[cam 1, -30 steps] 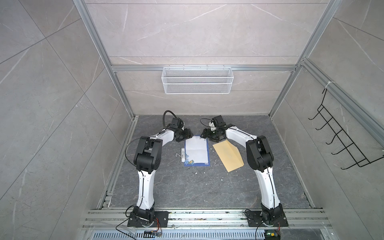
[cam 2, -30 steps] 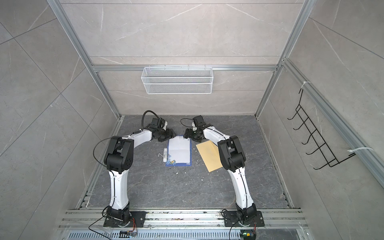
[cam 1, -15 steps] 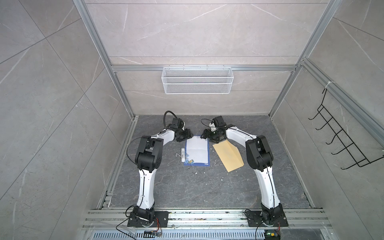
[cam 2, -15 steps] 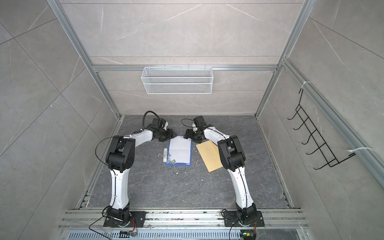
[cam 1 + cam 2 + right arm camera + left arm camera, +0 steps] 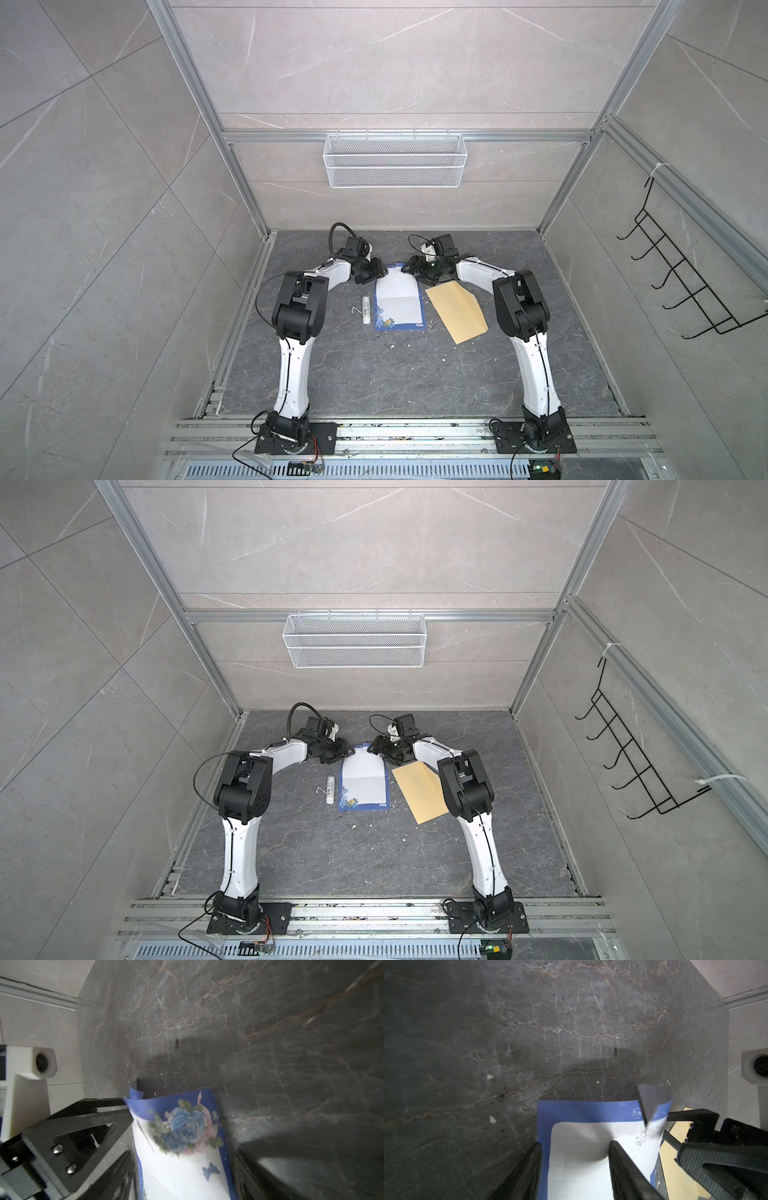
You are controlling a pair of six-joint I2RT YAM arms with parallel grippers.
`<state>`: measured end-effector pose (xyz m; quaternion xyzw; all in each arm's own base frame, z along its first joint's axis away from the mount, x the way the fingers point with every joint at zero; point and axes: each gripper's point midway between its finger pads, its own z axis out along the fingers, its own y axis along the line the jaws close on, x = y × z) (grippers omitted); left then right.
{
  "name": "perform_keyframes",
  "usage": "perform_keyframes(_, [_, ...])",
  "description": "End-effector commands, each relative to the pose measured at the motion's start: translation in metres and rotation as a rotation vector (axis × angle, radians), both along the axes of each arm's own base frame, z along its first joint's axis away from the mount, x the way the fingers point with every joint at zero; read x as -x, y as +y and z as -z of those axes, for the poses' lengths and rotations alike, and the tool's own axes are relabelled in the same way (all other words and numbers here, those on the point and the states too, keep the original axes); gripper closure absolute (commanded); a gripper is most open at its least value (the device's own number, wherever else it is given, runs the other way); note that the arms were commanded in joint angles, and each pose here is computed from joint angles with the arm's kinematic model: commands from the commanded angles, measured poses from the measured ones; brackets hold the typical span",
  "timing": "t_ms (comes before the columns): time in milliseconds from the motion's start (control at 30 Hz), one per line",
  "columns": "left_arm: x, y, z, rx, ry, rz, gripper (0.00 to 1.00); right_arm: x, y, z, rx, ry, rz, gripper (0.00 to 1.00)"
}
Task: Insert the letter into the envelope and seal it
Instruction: 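Pinch the far corners of the letter sheet with both grippers and lift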
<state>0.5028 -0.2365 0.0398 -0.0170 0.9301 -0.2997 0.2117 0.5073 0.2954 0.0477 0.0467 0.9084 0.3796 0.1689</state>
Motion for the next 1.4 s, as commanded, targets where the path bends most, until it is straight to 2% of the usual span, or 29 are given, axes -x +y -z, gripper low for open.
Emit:
perform_keyframes(0, [0.001, -0.009, -0.001, 0.032, 0.015, 0.021, 0.48, 0.0, 0.001, -0.017, -0.042, -0.027, 0.01, 0.24])
perform_keyframes(133, [-0.001, -0.013, -0.01, 0.063, -0.005, 0.024, 0.54, -0.001, -0.002, -0.02, -0.05, -0.036, 0.013, 0.25])
perform_keyframes(233, [-0.001, -0.014, -0.018, 0.076, -0.025, 0.026, 0.63, -0.001, -0.002, -0.022, -0.059, -0.05, 0.018, 0.26])
perform_keyframes(367, [-0.003, -0.015, -0.025, 0.085, -0.041, 0.023, 0.7, -0.002, -0.006, -0.026, -0.057, -0.062, 0.022, 0.26])
perform_keyframes(467, [-0.003, -0.016, -0.032, 0.098, -0.056, 0.025, 0.81, -0.003, -0.008, -0.027, -0.054, -0.067, 0.024, 0.26])
perform_keyframes(700, [-0.001, -0.015, -0.051, 0.112, -0.102, 0.026, 0.92, -0.005, -0.013, -0.036, -0.035, -0.1, 0.031, 0.25])
perform_keyframes(933, [0.006, -0.016, -0.095, 0.151, -0.221, 0.053, 0.94, -0.004, -0.03, -0.08, 0.059, -0.248, 0.01, 0.15])
perform_keyframes(1100, [0.026, -0.024, -0.144, 0.189, -0.404, 0.193, 0.95, 0.018, -0.043, -0.139, 0.16, -0.479, -0.116, 0.08])
perform_keyframes(1233, [0.052, -0.034, -0.174, 0.239, -0.544, 0.352, 0.94, 0.051, -0.037, -0.176, 0.184, -0.635, -0.332, 0.01])
perform_keyframes(1367, [0.072, -0.04, -0.187, 0.243, -0.619, 0.444, 0.95, 0.079, -0.034, -0.197, 0.2, -0.727, -0.507, 0.01])
